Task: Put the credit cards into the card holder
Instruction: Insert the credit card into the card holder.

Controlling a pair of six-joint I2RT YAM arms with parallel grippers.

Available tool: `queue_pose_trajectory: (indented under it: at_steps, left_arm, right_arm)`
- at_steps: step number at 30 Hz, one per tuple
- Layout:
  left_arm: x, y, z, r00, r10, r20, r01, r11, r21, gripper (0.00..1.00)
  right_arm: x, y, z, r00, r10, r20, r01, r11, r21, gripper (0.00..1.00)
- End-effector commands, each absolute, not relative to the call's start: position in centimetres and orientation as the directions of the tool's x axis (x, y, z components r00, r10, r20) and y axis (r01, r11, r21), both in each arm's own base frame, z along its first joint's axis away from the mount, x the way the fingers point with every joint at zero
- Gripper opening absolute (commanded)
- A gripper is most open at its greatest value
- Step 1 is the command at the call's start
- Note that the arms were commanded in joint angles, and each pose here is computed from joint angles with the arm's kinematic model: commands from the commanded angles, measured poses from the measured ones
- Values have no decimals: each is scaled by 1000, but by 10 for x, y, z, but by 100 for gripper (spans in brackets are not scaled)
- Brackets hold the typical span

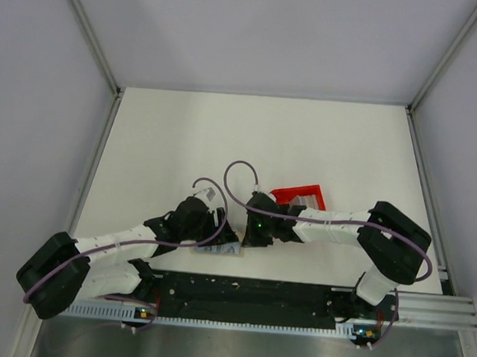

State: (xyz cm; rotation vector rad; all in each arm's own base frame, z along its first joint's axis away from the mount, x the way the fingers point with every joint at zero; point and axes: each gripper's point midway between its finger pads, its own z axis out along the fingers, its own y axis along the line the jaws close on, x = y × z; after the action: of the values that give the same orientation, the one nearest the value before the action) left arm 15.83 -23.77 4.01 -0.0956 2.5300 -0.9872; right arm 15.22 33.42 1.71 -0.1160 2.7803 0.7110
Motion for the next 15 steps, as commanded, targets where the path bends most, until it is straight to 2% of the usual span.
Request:
queue_pose_trajectory:
  at_steps: [1, 8, 12, 15]
  left_arm:
    - [157, -234, 47, -906, -188, -380, 109, 763, -638, 71]
    - [171, -227, 84, -862, -183, -473, 158, 789, -594, 80]
    - [174, -213, 92, -847, -175, -501, 141, 836, -530, 83]
    - [176, -188, 81, -836, -212, -506, 46, 892, -450, 86]
  right_arm:
    - [161, 317, 20, -937, 5, -348, -143, 905, 400, 13]
    - [174, 313, 58, -880, -10, -475, -233, 880, 414, 23]
    - [179, 322, 76, -831, -98, -547, -360, 845, 396, 41]
    - [182, 331, 80, -794, -174, -582, -449, 814, 369, 48]
